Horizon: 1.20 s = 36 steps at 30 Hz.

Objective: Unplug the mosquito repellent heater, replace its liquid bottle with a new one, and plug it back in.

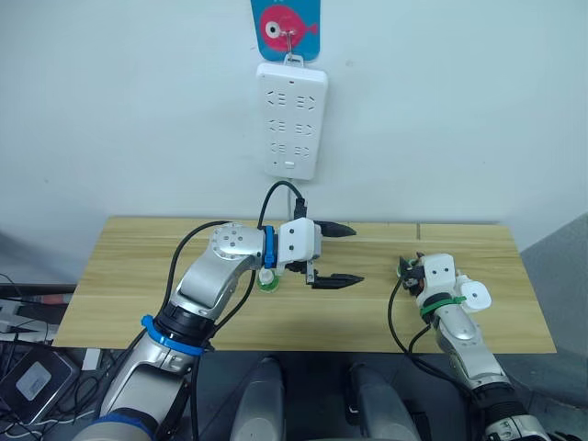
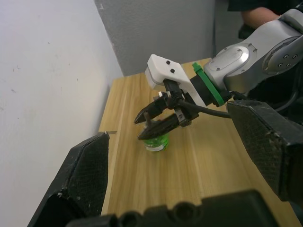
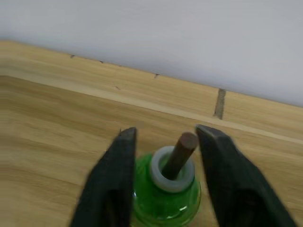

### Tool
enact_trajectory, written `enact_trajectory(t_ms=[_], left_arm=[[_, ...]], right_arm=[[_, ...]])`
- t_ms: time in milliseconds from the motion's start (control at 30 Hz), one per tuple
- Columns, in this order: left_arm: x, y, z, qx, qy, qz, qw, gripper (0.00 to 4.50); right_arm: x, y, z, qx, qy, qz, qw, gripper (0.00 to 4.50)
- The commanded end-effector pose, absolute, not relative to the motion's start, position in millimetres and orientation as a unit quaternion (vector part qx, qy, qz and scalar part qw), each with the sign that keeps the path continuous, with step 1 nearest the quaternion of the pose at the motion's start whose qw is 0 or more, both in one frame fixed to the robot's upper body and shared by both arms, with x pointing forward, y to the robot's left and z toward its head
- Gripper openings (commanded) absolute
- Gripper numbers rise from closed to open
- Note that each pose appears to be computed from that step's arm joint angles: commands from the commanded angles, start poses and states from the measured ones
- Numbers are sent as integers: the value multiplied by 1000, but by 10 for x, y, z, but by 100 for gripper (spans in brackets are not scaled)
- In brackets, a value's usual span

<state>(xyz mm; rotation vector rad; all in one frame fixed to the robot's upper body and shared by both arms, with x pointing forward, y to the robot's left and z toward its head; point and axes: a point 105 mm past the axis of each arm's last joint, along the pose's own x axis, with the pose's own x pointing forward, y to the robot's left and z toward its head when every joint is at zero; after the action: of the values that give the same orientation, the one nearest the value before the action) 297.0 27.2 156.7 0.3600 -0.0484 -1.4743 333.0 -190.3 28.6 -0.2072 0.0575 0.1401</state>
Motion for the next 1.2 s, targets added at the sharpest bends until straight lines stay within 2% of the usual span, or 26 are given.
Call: enact_trajectory(t_ms=[33,133,167,233,300,433,633,700,833,1033,1200], left_arm=[[2914,282,1685,162,-51,-666,726,450],[2922,343,1655,157,-50,-653,740,450],[2945,410,1654,147,-53,-633,758,450],[2971,543,1657,133,-61,-595,790,450],[2928,808,1610,108,-64,-528,840,450],[2704,1223,1351,66,-16,-409,910,450],[2421,1645,969,71,24,-253,965,450],[2403,1698,771,53,44,-220,973,450],[2481,1518,476,58,32,-247,967,450],[2881,1279,296,54,-7,-241,969,450],[3039,1099,175,31,-16,-237,971,450]], right_arm=[[3298,-1962,479,-115,-7,69,991,327],[3257,-1952,642,-135,-30,83,987,425],[3232,-1907,791,-138,-49,97,984,446],[3169,-1801,1033,-142,-74,129,979,446],[3056,-1563,1243,-122,-72,210,967,446],[2856,-1310,1426,-138,-53,329,933,446],[2769,-1167,1564,-138,-15,428,893,446],[2748,-1116,1599,-142,-9,453,880,446],[2724,-1019,1618,-166,-3,493,854,446],[2607,-1007,1674,-159,25,523,837,446],[2505,-1048,1726,-162,49,527,833,446]])
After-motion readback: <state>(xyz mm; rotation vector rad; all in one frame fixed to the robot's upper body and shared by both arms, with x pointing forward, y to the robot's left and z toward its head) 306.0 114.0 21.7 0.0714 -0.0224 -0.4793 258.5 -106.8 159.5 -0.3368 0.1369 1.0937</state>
